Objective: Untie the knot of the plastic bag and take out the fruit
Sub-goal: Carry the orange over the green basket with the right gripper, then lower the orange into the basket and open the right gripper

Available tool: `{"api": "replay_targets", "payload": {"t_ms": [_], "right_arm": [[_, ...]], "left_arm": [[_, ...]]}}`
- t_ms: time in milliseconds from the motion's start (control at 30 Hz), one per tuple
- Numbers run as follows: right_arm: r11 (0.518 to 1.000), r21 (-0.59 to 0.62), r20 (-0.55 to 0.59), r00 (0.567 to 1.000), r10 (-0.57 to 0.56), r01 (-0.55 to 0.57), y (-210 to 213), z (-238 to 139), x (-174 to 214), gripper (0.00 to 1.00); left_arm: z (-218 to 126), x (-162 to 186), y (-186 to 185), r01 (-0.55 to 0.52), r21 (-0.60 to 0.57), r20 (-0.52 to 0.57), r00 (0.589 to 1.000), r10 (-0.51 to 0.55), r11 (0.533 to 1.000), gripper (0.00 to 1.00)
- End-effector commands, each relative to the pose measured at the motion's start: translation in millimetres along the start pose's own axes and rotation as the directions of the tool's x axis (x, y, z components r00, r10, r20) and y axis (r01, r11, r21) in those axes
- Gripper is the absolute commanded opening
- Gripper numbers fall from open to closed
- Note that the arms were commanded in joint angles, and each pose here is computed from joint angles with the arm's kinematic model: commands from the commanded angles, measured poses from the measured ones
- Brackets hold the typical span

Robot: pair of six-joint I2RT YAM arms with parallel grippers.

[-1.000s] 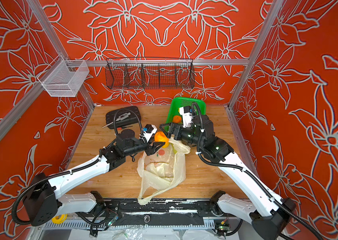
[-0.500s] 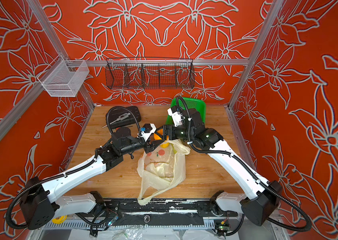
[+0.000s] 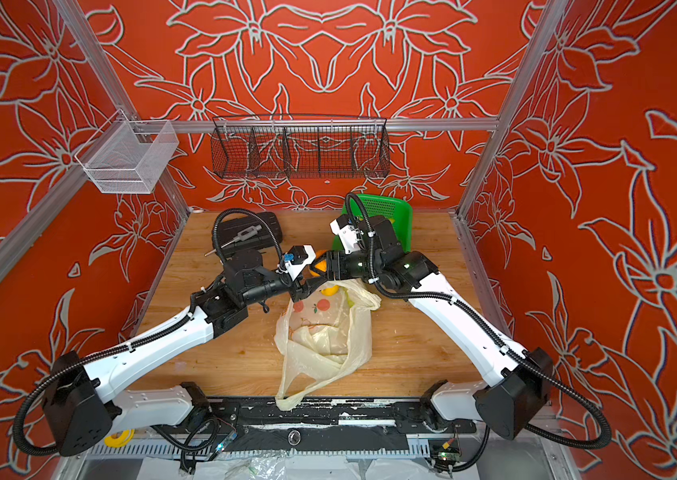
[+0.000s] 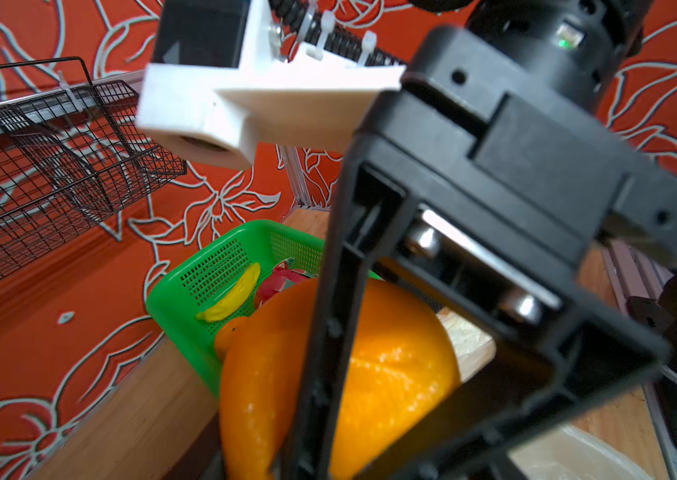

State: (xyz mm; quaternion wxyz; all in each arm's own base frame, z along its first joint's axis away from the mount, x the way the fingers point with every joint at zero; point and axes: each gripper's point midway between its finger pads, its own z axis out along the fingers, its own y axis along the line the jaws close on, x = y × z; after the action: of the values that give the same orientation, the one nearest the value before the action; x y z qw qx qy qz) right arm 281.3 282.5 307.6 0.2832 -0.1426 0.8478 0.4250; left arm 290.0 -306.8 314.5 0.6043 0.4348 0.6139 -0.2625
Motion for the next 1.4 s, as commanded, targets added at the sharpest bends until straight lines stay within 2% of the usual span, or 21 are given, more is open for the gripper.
{"api": "replay_targets", "payload": {"t_ms": [0,100,200,367,567,633,733,967,1167,1367], "right_arm": [[0.999,0.037,0.096,0.995,0.008,-0.012,-3.4,-13.4,-20.8,0.53],[0.997,0.07,0.151,0.988,0.029,-0.04,-13.2,-22.0,-34.7,0.51],[0.99,0.114,0.218,0.974,0.054,-0.081,-30.5,-33.1,-50.8,0.51],[0.961,0.22,0.295,0.951,0.095,-0.165,-84.9,-42.7,-73.9,0.5],[0.894,0.368,0.317,0.938,0.139,-0.257,-176.9,-37.9,-92.5,0.5],[0.87,0.422,0.298,0.945,0.131,-0.254,-204.0,-29.9,-96.4,0.51],[0.847,0.471,0.25,0.958,0.138,-0.245,-235.0,-11.5,-97.5,0.5],[0.838,0.491,0.192,0.968,0.163,-0.239,-279.0,32.8,-99.7,0.5],[0.823,0.515,0.177,0.969,0.171,-0.239,-310.2,63.3,-108.1,0.49],[0.81,0.526,0.169,0.965,0.2,-0.26,-344.8,101.4,-116.2,0.52]], "left_arm": [[-2.4,-8.0,0.0,0.001,0.01,0.012,1.0,-0.001,1.0,0.65],[-8.1,-10.6,2.0,0.036,-0.014,0.02,0.999,-0.036,0.999,0.79],[-15.4,-9.6,4.4,0.081,-0.043,0.018,0.997,-0.081,0.996,0.87],[-32.2,-1.9,4.0,0.151,-0.078,-0.046,0.987,-0.155,0.985,0.91],[-57.0,11.0,-6.8,0.23,-0.089,-0.098,0.966,-0.239,0.969,0.94],[-68.4,11.2,-11.6,0.26,-0.09,-0.097,0.958,-0.268,0.961,0.98],[-80.5,16.2,-15.2,0.312,-0.108,-0.096,0.942,-0.323,0.944,0.98],[-99.5,38.2,-15.8,0.356,-0.184,-0.143,0.912,-0.384,0.916,0.98],[-103.5,68.1,-8.8,0.402,-0.289,-0.186,0.867,-0.463,0.869,0.98],[-97.9,77.5,-2.9,0.418,-0.329,-0.201,0.845,-0.495,0.847,0.98]]}}
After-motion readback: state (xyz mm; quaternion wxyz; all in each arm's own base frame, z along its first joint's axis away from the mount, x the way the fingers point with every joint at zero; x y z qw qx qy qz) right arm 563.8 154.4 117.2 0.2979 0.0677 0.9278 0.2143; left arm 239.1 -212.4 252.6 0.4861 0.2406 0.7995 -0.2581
